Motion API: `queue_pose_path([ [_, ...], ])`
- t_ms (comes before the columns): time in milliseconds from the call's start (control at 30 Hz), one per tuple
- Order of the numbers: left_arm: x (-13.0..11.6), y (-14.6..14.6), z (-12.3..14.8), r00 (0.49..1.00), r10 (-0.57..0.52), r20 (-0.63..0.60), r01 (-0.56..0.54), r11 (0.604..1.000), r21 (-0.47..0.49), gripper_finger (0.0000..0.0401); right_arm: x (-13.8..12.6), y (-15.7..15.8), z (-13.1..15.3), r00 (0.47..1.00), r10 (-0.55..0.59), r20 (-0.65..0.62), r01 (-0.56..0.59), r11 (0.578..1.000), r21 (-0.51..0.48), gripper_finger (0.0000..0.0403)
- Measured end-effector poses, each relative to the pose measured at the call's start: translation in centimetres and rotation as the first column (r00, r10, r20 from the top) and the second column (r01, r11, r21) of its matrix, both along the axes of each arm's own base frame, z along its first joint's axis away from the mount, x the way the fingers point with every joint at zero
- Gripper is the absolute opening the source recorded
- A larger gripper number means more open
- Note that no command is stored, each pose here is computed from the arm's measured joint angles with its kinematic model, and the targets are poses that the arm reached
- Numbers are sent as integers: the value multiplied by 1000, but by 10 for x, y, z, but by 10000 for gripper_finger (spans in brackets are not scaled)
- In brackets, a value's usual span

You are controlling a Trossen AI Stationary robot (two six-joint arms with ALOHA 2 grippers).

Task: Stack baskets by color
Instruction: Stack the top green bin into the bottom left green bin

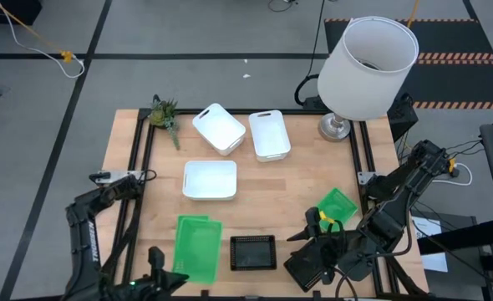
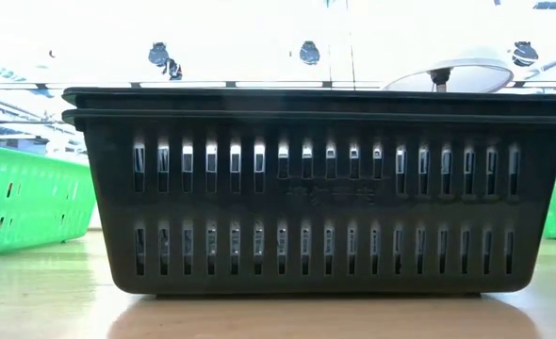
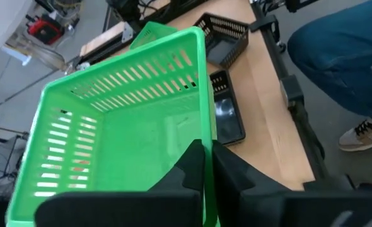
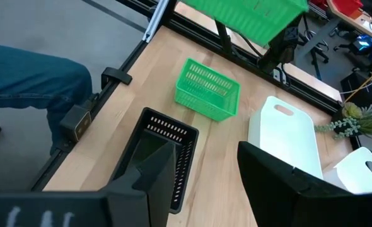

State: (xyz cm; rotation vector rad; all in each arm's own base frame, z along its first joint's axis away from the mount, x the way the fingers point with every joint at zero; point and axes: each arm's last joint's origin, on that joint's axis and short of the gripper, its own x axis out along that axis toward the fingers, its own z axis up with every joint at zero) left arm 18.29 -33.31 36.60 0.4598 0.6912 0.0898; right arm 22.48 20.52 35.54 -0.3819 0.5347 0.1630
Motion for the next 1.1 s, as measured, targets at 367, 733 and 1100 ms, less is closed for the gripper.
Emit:
queue_pose_path([
  [367,-9,-2,-9,1000,6,3,-6,1000,5,18,0,0,0,1000,4,-1,-4,1000,-2,165],
  [733,-40,43,-31,996,83,36,-79,991,-111,18,0,0,0,1000,14,0,-14,1000,-17,165],
  [1100,-48,56,-89,999,52,4,-51,986,-156,15,0,0,0,1000,7,-1,-7,1000,-6,165],
])
